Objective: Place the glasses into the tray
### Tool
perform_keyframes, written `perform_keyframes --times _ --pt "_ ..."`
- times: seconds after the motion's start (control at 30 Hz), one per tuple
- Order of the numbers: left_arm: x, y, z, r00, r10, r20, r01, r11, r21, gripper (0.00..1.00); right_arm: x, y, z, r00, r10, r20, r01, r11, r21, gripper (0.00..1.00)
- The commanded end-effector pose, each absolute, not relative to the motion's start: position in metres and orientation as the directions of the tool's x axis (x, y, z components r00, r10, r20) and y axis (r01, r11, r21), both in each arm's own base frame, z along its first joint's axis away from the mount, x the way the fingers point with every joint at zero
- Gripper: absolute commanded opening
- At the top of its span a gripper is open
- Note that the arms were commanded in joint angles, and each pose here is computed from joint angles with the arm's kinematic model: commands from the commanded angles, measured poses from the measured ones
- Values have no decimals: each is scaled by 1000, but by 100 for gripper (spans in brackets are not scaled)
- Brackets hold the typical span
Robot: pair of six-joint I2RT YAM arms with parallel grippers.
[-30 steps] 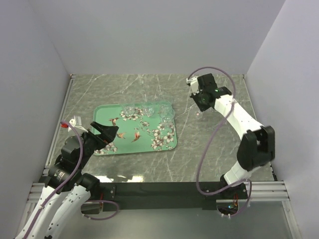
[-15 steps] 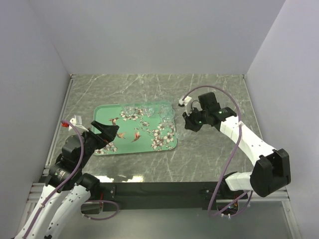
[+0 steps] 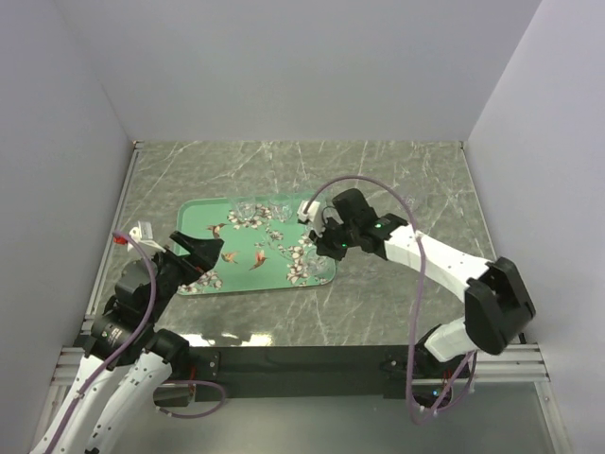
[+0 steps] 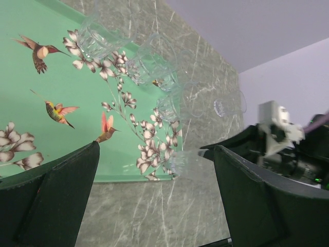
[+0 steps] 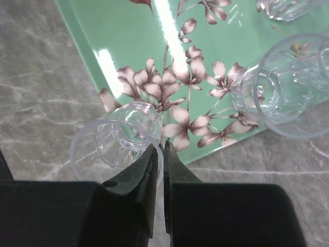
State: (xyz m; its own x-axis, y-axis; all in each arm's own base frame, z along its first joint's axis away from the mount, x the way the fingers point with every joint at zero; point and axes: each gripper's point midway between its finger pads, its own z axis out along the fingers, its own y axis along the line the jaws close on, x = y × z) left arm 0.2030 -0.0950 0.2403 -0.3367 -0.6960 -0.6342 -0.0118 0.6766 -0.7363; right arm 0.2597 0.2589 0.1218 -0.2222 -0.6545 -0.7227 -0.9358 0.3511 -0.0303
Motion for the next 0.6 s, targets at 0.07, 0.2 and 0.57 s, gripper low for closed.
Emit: perform_keyframes --times 0.07,0.2,0.57 --pt "202 -89 246 -307 -708 -636 -16 672 -740 99 289 271 113 -228 -687 -690 -914 395 -92 0" --pt "202 -89 247 -304 -708 -637 -16 672 -740 99 290 273 104 -244 -699 -672 -911 403 -89 3" --pt "204 -92 250 -310 -707 -636 -6 670 -742 99 295 272 106 -292 -702 -650 -890 448 -85 41"
